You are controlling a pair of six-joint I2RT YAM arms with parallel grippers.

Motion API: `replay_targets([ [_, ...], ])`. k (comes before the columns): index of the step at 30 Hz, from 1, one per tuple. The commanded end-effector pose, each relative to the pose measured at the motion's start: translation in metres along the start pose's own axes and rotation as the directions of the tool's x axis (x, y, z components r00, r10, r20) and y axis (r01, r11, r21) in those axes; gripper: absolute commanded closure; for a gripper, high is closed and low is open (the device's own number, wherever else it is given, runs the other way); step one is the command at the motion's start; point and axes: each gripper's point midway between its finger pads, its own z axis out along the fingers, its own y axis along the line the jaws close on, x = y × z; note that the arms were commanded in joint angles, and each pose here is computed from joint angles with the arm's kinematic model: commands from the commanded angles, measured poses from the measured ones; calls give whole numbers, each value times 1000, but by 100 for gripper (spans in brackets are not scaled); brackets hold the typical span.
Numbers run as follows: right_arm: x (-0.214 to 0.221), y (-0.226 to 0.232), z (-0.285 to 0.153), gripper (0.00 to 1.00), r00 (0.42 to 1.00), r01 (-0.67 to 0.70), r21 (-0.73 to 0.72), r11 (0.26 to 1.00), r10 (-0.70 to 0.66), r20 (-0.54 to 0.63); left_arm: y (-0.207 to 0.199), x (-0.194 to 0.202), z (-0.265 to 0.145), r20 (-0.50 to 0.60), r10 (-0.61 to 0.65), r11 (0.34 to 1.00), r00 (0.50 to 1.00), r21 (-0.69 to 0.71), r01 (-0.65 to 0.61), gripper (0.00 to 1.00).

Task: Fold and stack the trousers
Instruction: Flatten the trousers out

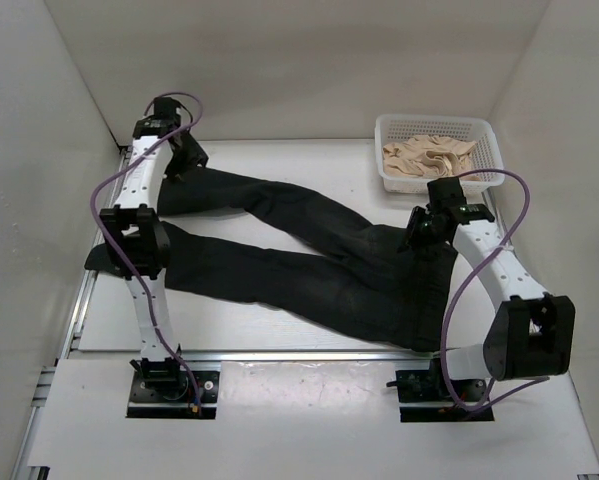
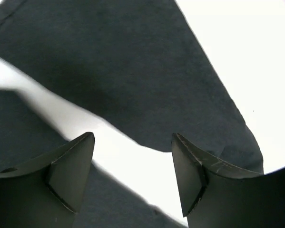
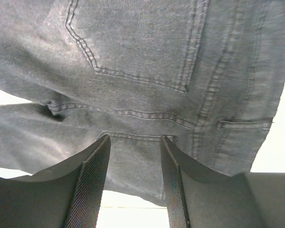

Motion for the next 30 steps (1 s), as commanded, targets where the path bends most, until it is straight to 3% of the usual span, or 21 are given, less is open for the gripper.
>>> replay_targets([
  [1, 13, 13, 13, 48, 993, -16, -125, 992, 1, -115, -1, 20, 30, -71, 55, 995, 996, -74, -60, 23],
  [7, -6, 16, 52, 50, 980, -157, -138, 978, 136, -148, 7, 17, 85, -81, 6, 991, 997, -135, -17, 28],
  [16, -23, -28, 119, 48, 954, -211, 105, 972, 228, -195, 22, 24, 141, -181, -23, 996, 983, -87, 7, 35],
  [20, -33, -51, 129, 47, 953, -206, 186, 961, 240, -184, 35, -14, 144, -105, -66, 997, 992, -40, 62, 35],
  [23, -43, -59, 131, 47, 953, -200, 225, 954, 242, -180, 21, -35, 148, -60, -65, 997, 996, 42, 68, 35],
  [30, -72, -92, 104, 46, 980, -161, 407, 899, 193, -37, 7, -63, 160, 34, -84, 989, 996, 129, 79, 35],
])
